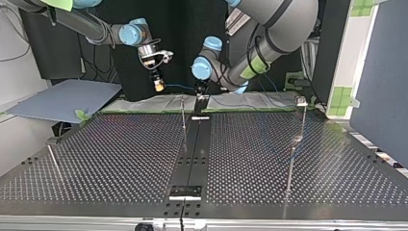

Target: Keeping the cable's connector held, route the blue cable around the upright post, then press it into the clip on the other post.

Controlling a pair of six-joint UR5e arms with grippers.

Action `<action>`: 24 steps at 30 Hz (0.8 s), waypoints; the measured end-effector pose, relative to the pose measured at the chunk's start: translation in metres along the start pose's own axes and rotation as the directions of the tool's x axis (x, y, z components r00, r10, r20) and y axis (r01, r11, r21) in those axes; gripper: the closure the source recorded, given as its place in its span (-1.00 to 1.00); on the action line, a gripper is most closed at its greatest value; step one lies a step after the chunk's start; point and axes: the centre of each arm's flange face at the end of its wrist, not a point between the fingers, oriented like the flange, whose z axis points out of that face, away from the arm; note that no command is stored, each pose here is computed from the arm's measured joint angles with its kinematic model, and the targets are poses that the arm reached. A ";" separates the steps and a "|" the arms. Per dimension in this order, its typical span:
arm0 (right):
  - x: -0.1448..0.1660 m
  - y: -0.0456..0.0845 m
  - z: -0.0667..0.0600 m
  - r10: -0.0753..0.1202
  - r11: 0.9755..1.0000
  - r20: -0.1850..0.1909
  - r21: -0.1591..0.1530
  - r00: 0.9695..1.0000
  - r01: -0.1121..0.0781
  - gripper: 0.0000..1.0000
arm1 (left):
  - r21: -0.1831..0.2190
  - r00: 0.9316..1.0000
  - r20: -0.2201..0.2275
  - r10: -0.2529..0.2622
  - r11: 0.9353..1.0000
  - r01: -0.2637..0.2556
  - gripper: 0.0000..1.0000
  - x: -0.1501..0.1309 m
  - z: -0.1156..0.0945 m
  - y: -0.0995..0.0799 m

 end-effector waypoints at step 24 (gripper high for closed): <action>0.009 0.051 0.019 0.024 0.996 -0.014 -0.084 1.000 -0.025 1.00 | -0.042 0.986 0.130 -0.099 0.994 0.105 1.00 -0.013 0.011 0.001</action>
